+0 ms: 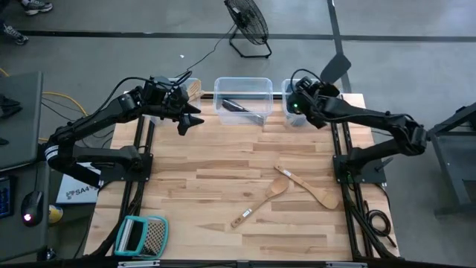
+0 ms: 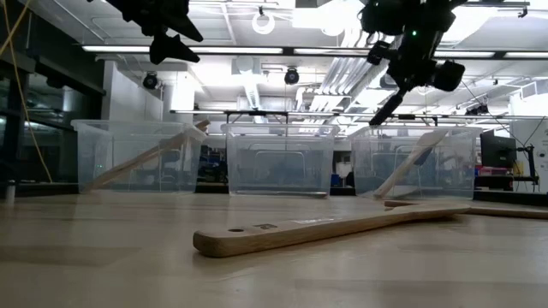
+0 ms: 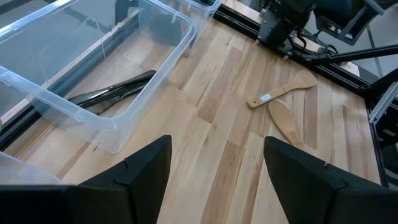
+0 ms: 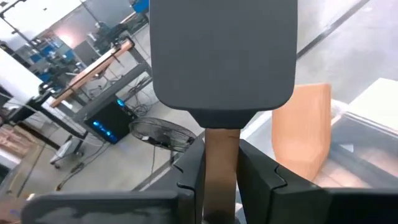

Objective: Pick & Place Kitchen Items
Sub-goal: Put the black spatula into the right transparent bin

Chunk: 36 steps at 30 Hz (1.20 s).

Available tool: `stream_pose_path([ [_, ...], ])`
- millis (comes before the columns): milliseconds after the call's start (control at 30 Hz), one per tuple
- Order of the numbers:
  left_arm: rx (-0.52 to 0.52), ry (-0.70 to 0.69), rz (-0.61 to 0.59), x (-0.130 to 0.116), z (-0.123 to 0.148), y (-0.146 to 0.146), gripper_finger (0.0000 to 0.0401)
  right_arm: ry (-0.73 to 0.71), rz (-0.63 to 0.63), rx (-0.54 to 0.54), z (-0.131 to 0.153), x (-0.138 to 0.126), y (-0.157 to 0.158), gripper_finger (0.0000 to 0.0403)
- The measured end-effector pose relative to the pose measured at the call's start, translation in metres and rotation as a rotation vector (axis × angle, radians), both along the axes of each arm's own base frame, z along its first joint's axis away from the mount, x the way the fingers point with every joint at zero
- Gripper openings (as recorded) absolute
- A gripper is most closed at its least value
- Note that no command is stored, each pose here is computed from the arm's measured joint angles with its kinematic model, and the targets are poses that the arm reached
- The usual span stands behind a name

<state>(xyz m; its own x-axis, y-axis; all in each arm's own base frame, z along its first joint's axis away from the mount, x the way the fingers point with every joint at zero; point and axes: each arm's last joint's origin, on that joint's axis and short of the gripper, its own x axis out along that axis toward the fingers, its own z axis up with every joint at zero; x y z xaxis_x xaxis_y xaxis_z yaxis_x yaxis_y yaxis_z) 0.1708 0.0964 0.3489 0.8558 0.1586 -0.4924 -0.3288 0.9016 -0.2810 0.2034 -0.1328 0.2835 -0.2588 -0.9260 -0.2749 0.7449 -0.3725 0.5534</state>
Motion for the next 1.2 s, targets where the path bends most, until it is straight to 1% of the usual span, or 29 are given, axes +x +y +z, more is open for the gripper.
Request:
stream_pose_path([
  [167, -0.003, -0.001, 0.002, 0.000, 0.000, 0.000, 0.0251, 0.037, -0.042, 0.017, -0.007, -0.002, -0.010, 0.0065],
  [267, -0.007, -0.001, 0.003, 0.000, 0.000, 0.000, 0.0251, 0.029, -0.050, 0.039, -0.007, -0.005, -0.014, 0.0065],
  [600, 0.000, 0.001, 0.005, 0.000, 0.000, 0.000, 0.0251, -0.009, -0.004, 0.130, -0.011, -0.006, -0.015, 0.0066],
  [767, 0.007, -0.006, 0.006, 0.000, 0.001, 0.000, 0.0251, 0.004, -0.024, 0.145, -0.013, -0.010, -0.015, 0.0063],
  [933, 0.009, -0.006, 0.007, 0.000, 0.001, 0.000, 0.0251, 0.009, -0.026, 0.170, -0.014, -0.012, -0.015, 0.0077],
  [1200, 0.009, -0.006, 0.006, 0.000, 0.001, 0.000, 0.0251, -0.003, -0.032, 0.209, -0.036, -0.016, -0.012, 0.0068],
])
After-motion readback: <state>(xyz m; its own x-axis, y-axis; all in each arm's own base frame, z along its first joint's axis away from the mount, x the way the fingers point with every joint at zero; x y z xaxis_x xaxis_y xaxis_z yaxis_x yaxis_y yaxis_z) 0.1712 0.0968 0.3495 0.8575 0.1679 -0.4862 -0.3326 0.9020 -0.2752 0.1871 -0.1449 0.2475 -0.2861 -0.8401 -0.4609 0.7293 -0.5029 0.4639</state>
